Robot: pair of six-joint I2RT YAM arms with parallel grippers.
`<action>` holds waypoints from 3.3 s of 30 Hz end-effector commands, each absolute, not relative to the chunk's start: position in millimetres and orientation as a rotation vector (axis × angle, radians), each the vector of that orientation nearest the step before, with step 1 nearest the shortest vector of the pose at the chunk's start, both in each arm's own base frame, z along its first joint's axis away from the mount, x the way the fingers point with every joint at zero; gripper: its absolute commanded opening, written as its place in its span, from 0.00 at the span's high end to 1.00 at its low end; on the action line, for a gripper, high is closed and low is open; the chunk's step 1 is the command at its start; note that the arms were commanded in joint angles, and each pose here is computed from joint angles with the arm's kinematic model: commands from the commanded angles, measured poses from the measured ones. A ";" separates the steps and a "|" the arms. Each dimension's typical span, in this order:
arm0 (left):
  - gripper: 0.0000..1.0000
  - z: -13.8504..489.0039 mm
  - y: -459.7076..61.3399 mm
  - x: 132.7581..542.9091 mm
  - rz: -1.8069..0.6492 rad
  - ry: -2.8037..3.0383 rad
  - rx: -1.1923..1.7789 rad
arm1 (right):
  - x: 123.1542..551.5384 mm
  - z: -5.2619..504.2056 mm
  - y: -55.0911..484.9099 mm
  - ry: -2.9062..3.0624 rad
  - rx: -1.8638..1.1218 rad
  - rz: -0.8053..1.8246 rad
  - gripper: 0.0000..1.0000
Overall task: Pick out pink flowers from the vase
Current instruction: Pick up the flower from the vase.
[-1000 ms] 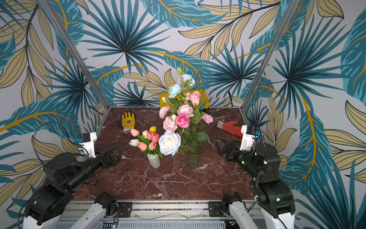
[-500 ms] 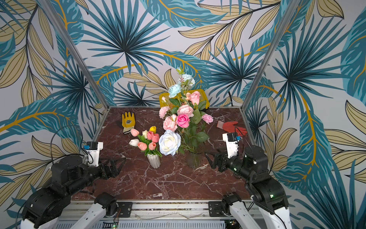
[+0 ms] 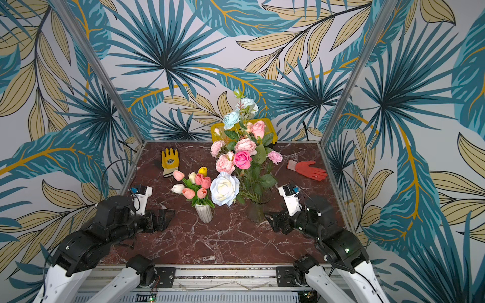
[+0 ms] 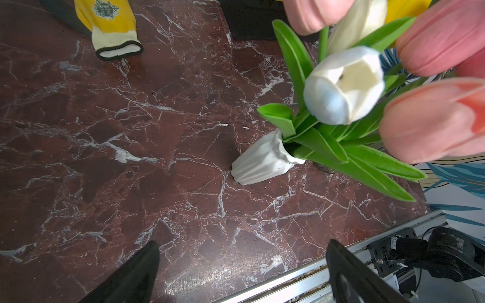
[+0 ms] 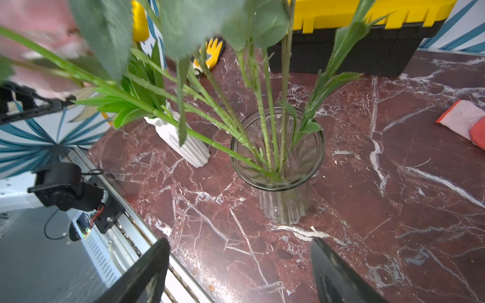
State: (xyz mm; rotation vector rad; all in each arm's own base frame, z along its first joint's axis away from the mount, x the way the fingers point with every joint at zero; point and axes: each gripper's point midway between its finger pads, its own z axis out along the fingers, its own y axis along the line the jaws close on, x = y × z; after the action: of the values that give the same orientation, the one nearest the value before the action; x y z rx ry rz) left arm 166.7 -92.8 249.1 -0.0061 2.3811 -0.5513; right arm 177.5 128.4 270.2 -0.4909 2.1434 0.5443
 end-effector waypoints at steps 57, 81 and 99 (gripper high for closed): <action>0.01 234.1 -118.1 201.5 -0.604 2.292 0.084 | 258.7 294.5 200.5 1.580 -0.598 0.305 0.67; 0.00 266.6 -99.1 198.3 -0.542 2.185 0.023 | 245.8 331.3 194.5 1.525 -0.623 0.322 1.00; 0.00 341.3 -121.9 185.0 -0.699 1.971 0.216 | 204.3 433.6 173.6 1.438 -0.628 0.417 1.00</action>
State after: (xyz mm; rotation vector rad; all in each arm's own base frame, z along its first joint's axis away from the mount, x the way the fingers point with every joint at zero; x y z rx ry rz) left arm 186.6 -111.8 321.0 0.1618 2.0303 -0.6419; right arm 212.6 177.4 424.6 -0.6128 1.4130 0.3955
